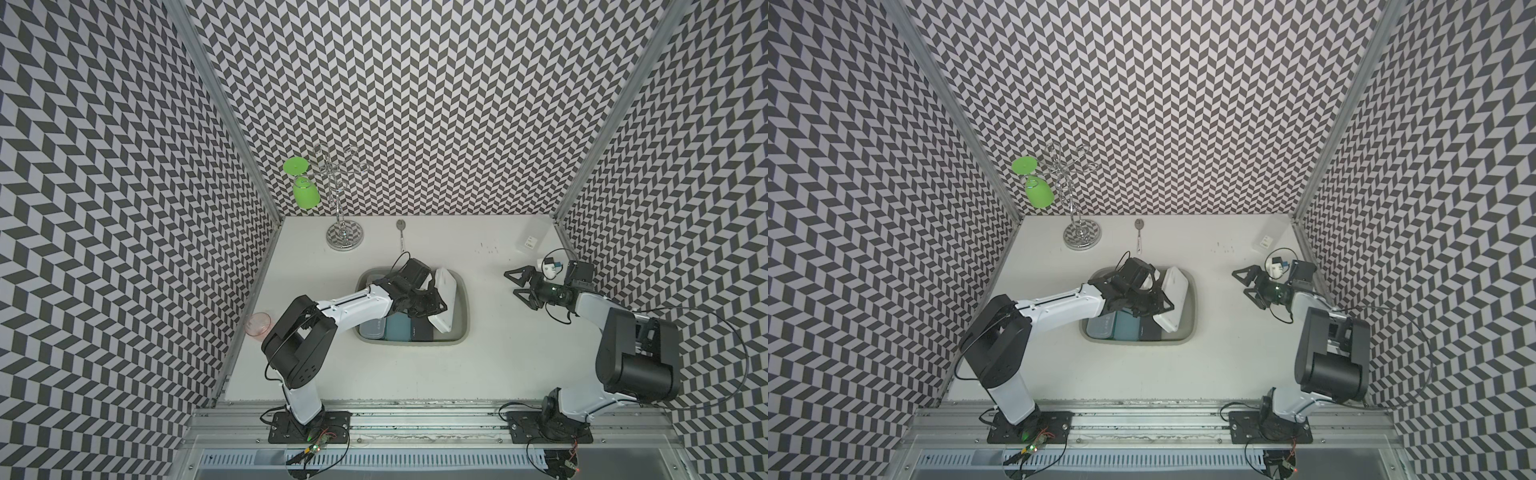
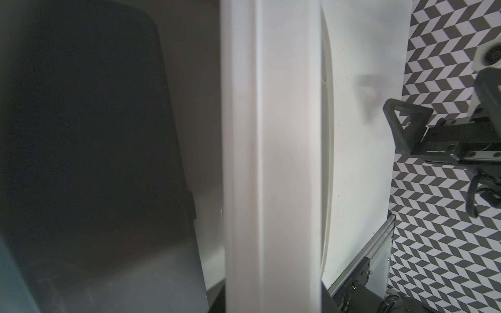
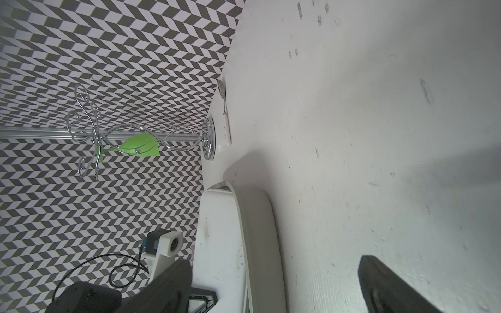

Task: Put the pencil case into the storage box
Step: Place the pencil case at the storage box.

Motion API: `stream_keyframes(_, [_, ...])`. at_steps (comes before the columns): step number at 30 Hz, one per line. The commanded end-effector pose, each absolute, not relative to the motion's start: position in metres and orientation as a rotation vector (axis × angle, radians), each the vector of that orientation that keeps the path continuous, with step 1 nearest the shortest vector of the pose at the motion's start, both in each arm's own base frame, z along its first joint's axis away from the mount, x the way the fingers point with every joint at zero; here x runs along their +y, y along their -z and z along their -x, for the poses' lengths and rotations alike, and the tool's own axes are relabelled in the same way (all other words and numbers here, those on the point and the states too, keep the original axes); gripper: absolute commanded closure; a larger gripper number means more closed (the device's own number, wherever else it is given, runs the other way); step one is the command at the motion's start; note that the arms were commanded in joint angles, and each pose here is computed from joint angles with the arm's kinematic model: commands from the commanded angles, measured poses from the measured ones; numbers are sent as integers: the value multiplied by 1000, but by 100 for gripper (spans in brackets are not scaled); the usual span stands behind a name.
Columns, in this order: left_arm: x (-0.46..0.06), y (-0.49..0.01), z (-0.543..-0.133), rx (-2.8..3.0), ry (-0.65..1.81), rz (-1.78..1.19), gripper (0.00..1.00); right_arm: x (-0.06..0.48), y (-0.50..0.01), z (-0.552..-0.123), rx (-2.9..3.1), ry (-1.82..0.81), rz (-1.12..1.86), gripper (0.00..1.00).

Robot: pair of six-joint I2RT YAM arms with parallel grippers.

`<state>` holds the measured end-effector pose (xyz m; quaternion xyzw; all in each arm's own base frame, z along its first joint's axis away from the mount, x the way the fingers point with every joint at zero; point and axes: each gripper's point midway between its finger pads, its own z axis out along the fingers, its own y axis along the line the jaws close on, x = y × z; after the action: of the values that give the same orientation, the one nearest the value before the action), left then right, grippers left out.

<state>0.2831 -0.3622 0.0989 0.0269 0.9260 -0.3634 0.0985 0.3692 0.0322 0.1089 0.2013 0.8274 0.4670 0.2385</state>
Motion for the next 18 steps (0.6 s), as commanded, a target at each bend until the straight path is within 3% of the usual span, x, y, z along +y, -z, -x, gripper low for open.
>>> stream_keyframes(1, [-378, -115, -287, 2685, 1124, -121, 84, 35, -115, -367, 2256, -1261, -499, 0])
stream_keyframes(4, [-381, -111, -288, 2693, 1123, -118, 79, 35, -112, -365, 2258, -1263, -502, 0])
stream_keyframes(14, [-396, -109, -287, 2735, 1097, -187, 33, 36, -112, -362, 2257, -1266, -501, 1])
stream_keyframes(18, [-390, -118, -291, 2744, 1001, -234, 28, 37, -112, -363, 2249, -1272, -505, 0])
